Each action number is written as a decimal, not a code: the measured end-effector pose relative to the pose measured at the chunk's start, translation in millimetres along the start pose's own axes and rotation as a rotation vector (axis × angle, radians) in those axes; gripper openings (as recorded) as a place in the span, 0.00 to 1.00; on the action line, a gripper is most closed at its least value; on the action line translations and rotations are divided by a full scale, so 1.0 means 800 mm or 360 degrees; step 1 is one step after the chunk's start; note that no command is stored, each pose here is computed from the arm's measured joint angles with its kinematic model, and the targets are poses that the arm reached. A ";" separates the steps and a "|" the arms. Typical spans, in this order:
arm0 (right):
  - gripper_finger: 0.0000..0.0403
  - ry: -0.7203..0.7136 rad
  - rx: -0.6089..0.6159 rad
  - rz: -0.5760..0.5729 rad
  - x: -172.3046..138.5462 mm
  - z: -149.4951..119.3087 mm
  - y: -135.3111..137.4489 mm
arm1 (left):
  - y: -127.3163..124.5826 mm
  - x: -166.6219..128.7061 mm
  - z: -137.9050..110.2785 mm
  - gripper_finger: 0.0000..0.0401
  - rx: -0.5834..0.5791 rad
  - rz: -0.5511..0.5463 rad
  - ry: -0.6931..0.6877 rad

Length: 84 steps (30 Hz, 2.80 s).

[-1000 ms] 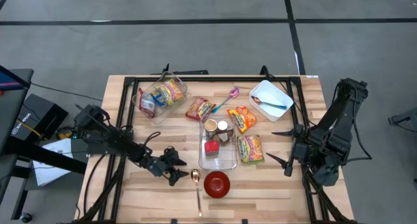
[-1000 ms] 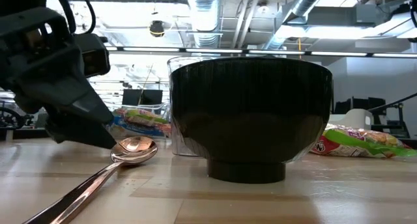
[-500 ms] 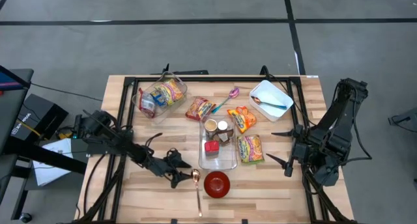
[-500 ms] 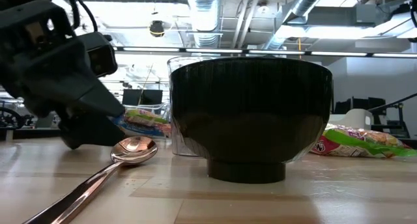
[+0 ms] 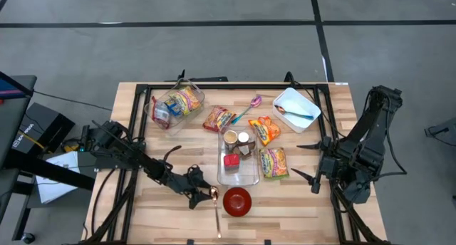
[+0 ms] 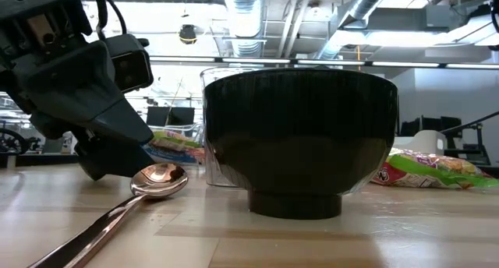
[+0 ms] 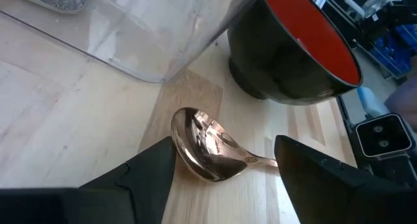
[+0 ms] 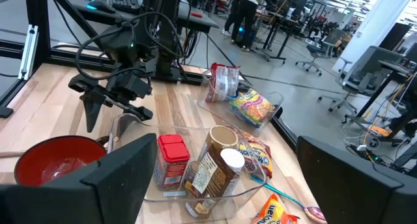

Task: Pick & Place Food Item
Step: Put the gold spoon into the white bin

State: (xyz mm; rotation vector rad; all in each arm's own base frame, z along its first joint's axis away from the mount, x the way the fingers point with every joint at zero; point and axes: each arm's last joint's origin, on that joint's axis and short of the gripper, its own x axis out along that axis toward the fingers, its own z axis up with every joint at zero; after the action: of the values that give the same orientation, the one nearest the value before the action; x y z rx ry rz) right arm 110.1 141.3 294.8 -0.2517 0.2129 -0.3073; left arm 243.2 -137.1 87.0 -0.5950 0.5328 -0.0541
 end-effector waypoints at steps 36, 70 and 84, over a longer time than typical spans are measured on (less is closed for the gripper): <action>0.89 0.0017 0.0003 0.0034 0.000 0.000 0.001 | 0.012 0.002 0.001 0.23 0.0028 0.0075 0.0080; 0.89 0.0017 0.0003 0.0033 0.000 0.000 0.001 | 0.012 0.018 0.011 0.02 0.0028 0.0202 0.0294; 0.89 0.0019 0.0013 0.0035 0.000 0.000 0.001 | 0.014 0.017 0.009 0.02 0.0067 0.0249 0.0293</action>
State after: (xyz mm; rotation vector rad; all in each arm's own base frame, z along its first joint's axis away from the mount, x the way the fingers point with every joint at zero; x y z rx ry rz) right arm 110.2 141.8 294.4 -0.2394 0.2262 -0.2877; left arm 257.5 -126.3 79.6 -0.5086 0.7534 0.0285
